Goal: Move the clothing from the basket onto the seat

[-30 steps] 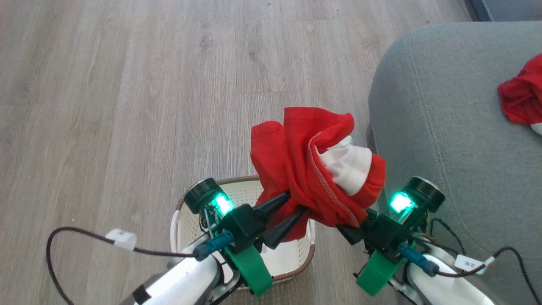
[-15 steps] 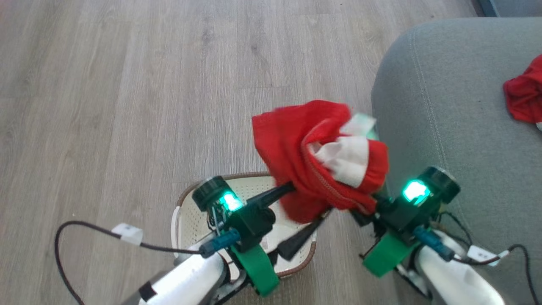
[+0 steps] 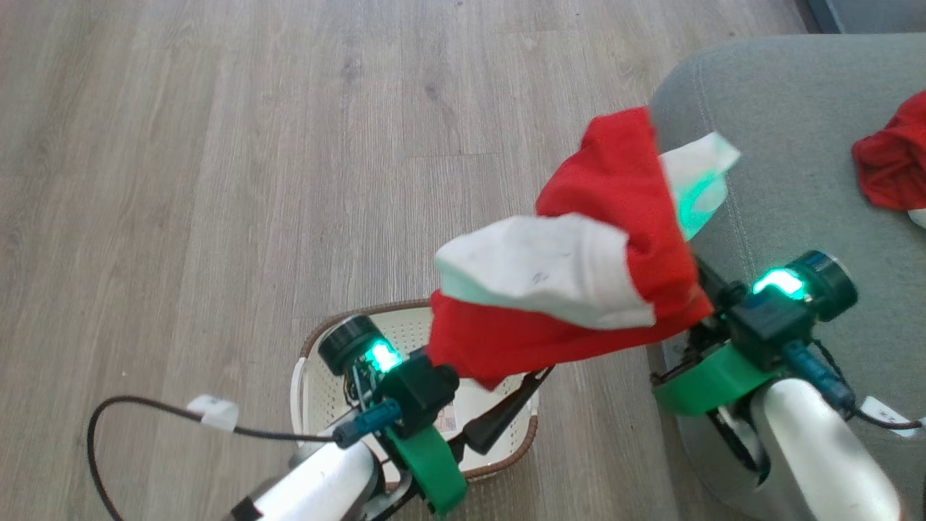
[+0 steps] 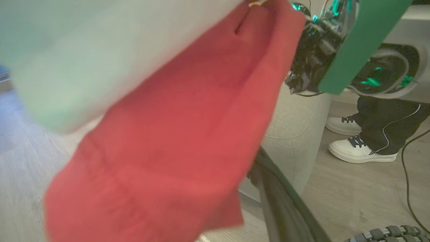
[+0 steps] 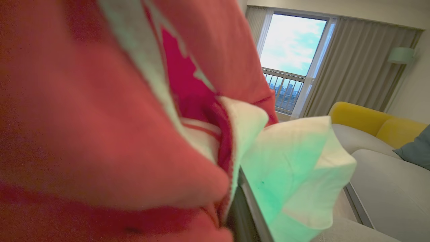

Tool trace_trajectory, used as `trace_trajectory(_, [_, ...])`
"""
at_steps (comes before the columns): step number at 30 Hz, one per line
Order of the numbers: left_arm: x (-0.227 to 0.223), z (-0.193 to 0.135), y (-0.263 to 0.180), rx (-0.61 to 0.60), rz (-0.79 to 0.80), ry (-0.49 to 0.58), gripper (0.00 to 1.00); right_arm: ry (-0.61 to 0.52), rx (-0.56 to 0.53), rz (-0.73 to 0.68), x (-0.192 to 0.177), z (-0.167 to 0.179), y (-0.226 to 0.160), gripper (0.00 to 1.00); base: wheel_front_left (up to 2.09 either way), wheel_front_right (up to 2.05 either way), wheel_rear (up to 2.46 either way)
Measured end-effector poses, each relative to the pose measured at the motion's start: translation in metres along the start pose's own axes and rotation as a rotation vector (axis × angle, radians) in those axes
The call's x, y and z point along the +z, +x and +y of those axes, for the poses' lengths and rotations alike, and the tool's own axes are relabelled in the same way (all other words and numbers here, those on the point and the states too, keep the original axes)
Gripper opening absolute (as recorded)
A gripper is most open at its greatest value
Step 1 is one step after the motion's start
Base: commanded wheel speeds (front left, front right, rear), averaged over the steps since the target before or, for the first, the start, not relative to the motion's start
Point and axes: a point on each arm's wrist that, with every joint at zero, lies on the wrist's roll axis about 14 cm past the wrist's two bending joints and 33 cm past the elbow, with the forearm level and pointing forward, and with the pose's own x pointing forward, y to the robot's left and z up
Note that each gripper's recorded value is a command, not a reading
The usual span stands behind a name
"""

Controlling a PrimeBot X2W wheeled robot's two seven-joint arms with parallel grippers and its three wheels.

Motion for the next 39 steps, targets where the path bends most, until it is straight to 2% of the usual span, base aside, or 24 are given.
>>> trace_trajectory(12, [-0.020,0.004,-0.009,0.038,0.051,-0.038,1.00,0.016,-0.218,0.005,-0.002,-0.061,-0.020,0.00,0.00,0.00,0.00])
trace_trajectory(23, [-0.023,0.005,-0.007,0.049,0.054,-0.053,1.00,0.003,-0.350,0.040,-0.011,-0.098,-0.044,0.00,0.00,0.00,0.00])
trace_trajectory(30, [-0.036,-0.006,-0.012,0.033,0.088,-0.073,1.00,0.034,-0.393,0.091,-0.028,-0.100,-0.059,0.00,0.00,0.00,0.00])
trace_trajectory(39, [-0.038,-0.003,-0.012,0.052,0.090,-0.090,1.00,0.049,-0.419,0.132,-0.040,-0.101,-0.068,0.00,0.00,0.00,0.00])
